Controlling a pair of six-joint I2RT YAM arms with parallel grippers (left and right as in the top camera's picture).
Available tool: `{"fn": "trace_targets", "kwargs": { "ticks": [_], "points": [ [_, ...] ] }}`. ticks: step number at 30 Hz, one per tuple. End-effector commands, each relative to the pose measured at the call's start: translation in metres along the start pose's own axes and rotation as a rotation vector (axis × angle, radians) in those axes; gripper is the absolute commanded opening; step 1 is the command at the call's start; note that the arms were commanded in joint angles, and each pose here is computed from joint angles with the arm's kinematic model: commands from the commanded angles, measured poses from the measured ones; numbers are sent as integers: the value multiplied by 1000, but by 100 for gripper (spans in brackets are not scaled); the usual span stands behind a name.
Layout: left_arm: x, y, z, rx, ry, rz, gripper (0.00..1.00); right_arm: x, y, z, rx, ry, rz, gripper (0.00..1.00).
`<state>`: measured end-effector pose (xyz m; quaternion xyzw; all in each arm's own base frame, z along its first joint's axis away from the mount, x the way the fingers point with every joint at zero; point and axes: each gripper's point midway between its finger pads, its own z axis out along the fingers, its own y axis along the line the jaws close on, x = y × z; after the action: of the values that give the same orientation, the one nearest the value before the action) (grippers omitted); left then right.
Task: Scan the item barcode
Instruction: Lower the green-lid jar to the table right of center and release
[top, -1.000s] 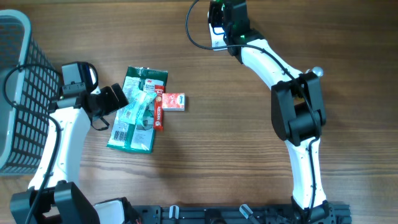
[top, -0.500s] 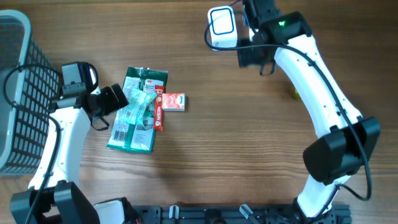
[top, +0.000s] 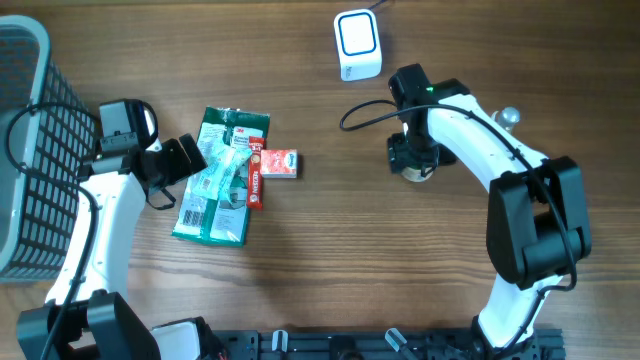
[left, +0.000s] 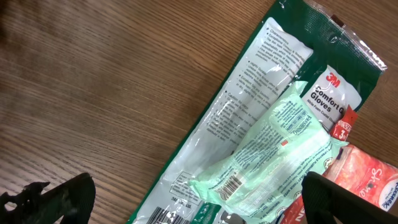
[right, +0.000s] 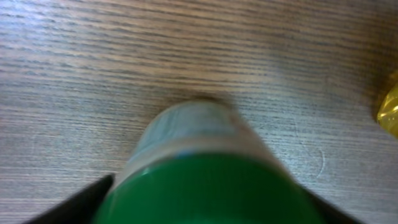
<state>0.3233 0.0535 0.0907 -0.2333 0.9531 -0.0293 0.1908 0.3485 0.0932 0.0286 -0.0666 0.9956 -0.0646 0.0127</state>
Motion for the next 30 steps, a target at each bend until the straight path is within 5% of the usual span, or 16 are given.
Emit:
{"fn": "trace_targets", "kwargs": {
  "ticks": [1,8,15,30],
  "points": [
    [3,-2,2,7,9,23,100,-6,-7,-5,24,-23,4,100],
    [3,-2,2,7,9,23,100,-46,-12,-99,-2,-169,26,99],
    [3,-2,2,7,9,23,100,-54,87,-184,-563,-236,-76,91],
    [3,-2,2,7,9,23,100,7,246,-97,-582,-247,-251,92]
  ]
}}
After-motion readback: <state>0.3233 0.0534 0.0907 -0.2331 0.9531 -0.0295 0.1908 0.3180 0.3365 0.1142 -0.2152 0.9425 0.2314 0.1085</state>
